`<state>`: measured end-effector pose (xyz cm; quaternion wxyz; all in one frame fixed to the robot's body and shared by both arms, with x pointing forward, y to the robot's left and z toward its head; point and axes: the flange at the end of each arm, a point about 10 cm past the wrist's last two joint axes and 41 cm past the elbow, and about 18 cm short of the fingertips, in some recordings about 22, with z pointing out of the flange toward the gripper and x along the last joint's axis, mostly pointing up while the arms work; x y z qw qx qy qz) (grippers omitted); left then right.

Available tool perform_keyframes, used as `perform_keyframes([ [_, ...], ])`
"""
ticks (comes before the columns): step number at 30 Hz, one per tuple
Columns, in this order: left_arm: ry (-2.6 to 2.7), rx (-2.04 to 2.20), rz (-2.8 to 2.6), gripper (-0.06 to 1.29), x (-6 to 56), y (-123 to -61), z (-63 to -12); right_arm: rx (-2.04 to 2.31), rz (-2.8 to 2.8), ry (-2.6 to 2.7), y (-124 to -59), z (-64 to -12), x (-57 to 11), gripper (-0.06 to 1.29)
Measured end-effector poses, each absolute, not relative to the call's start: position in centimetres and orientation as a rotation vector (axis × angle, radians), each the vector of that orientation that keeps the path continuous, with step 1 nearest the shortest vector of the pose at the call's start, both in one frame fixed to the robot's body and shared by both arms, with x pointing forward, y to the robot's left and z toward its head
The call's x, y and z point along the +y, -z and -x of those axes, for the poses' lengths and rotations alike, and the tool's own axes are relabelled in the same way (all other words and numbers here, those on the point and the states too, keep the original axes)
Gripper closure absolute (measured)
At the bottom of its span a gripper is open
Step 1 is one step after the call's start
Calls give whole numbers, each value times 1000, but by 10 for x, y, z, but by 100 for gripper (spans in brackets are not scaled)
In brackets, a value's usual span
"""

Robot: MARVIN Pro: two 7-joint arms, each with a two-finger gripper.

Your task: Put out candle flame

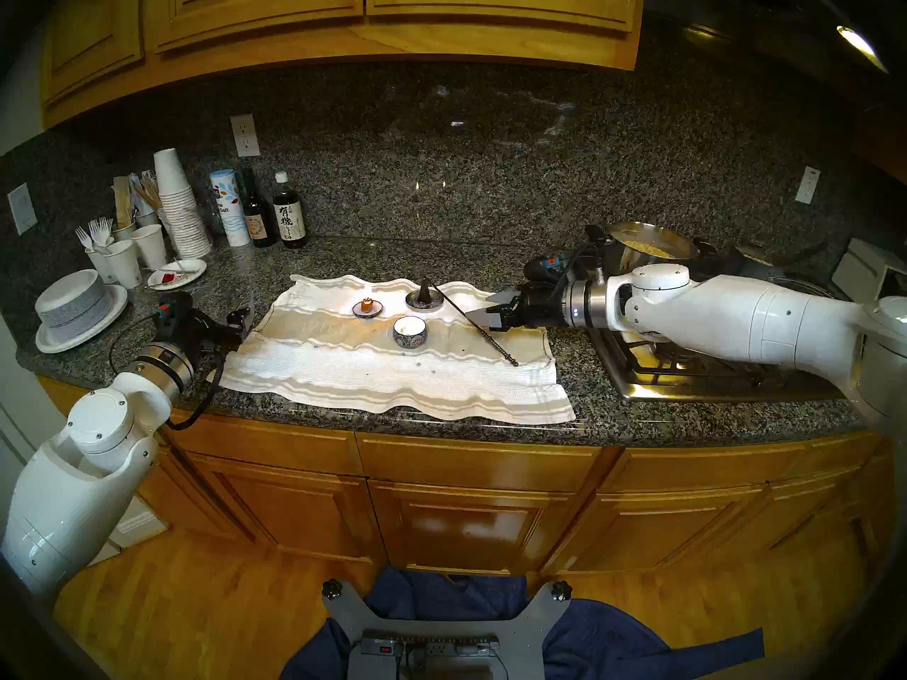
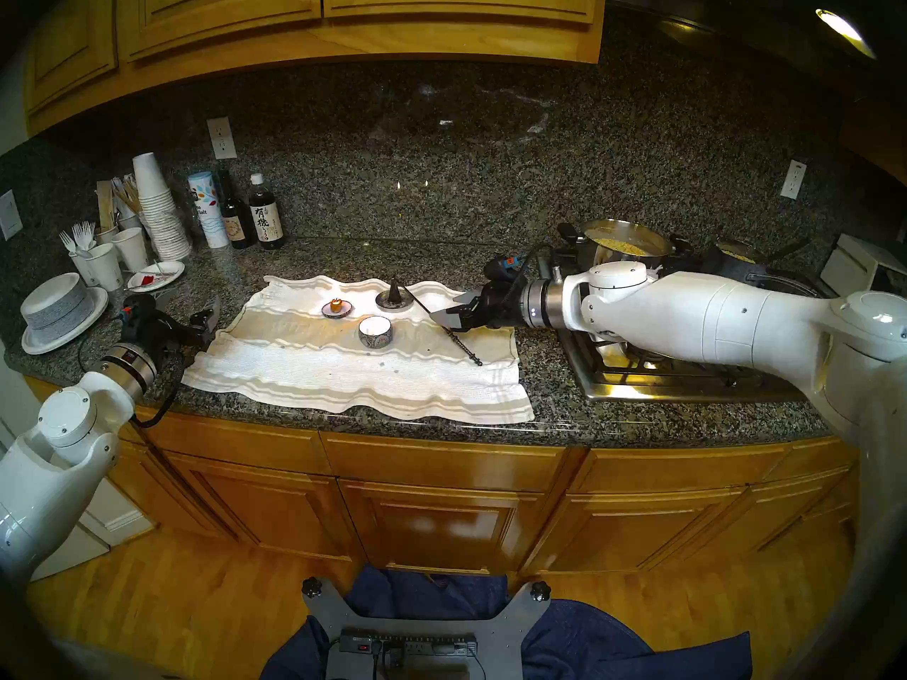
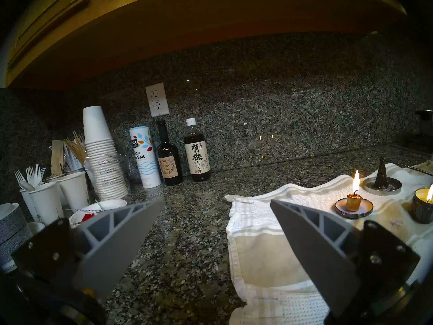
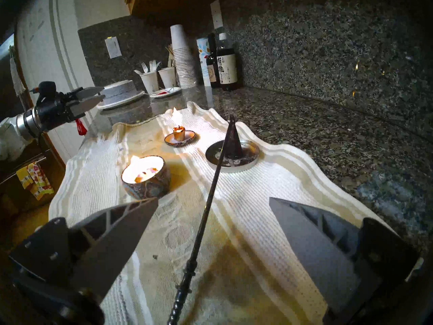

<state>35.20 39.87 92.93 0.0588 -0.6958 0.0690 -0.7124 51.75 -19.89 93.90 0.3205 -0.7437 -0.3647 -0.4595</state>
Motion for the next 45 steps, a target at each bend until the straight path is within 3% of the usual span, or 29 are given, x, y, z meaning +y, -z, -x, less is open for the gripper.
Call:
perform_keyframes([
  [17,2157,208,2109,0,399,-929,-352,-1025,1988,1198,-935,-516,-188,0],
  [19,2157,208,2109,0,399,-929,-352,-1029,1993,1198,-934,-518,-188,8],
  [21,2157,208,2109,0,399,-929,-352,-1033,1996,1198,-934,-519,-187,24],
  [22,2157,208,2109,0,399,-929,-352,-1036,1998,1197,-934,-519,-187,39],
  [26,2157,208,2109,0,399,-929,-352,-1043,1997,1191,-933,-521,-185,52],
  [29,2157,208,2110,0,399,-929,-352,-1047,1993,1186,-933,-522,-183,71],
  [45,2156,208,2110,0,399,-929,-352,-1075,2015,1143,-927,-528,-171,70],
])
